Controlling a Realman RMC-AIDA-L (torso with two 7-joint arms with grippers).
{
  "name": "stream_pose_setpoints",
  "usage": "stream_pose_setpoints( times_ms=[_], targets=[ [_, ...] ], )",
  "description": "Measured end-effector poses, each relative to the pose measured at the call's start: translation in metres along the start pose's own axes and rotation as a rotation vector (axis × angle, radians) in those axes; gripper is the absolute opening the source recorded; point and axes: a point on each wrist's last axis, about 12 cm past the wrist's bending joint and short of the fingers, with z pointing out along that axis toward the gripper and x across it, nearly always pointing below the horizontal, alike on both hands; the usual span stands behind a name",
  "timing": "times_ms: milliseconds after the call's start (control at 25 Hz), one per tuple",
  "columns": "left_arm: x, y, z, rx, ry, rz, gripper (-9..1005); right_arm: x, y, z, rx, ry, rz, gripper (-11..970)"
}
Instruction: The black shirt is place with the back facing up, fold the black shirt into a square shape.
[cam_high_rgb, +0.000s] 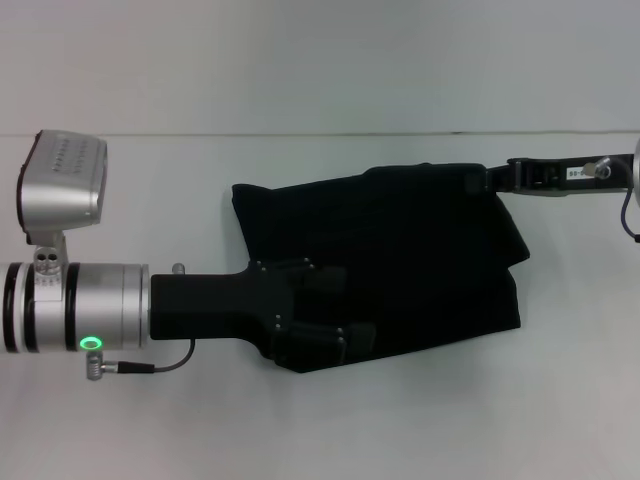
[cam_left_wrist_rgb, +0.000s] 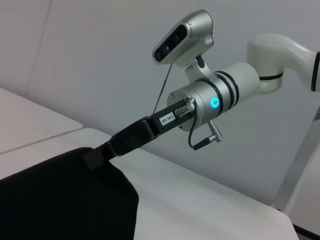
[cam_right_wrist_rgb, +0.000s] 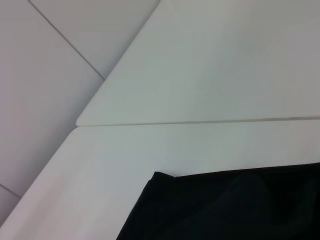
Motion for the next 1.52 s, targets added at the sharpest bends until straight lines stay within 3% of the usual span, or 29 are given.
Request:
stream_pose_setpoints(
  times_ms=[200,440,800,1000,1240,1280,1520],
  targets=[
    [0.0,0.0,0.003,-0.001,-0.001,-0.007,948,0.006,-0.008,-0.004,0.027,0.004,0.017,44],
    [-0.001,0.001,0.006,-0.012,-0.001,-0.013,948,0.03,-0.025,-0.003,0.088,0.004,0.092,73],
    [-0.013,0.034,0.017,-0.258,-0.004,-0.104,947,0.041,-0.032,-0.01,0.095,-0.017,0.084,117],
    [-0.028,0.053,0.022,-0.392,-0.032,-0.188,947,0.035,-0.036,-0.031,0.086,-0.066,0.091,288],
    [-0.029,0.068,0.023,-0.519,-0.051,-0.256,947,0.03,-0.037,-0.037,0.08,-0.079,0.083,516],
    [-0.028,0.077,0.023,-0.599,-0.066,-0.332,947,0.029,-0.036,-0.037,0.079,-0.081,0.081,557],
    [-0.025,0.093,0.029,-0.715,-0.047,-0.494,947,0.021,-0.032,-0.034,0.075,-0.093,0.06,729]
  ],
)
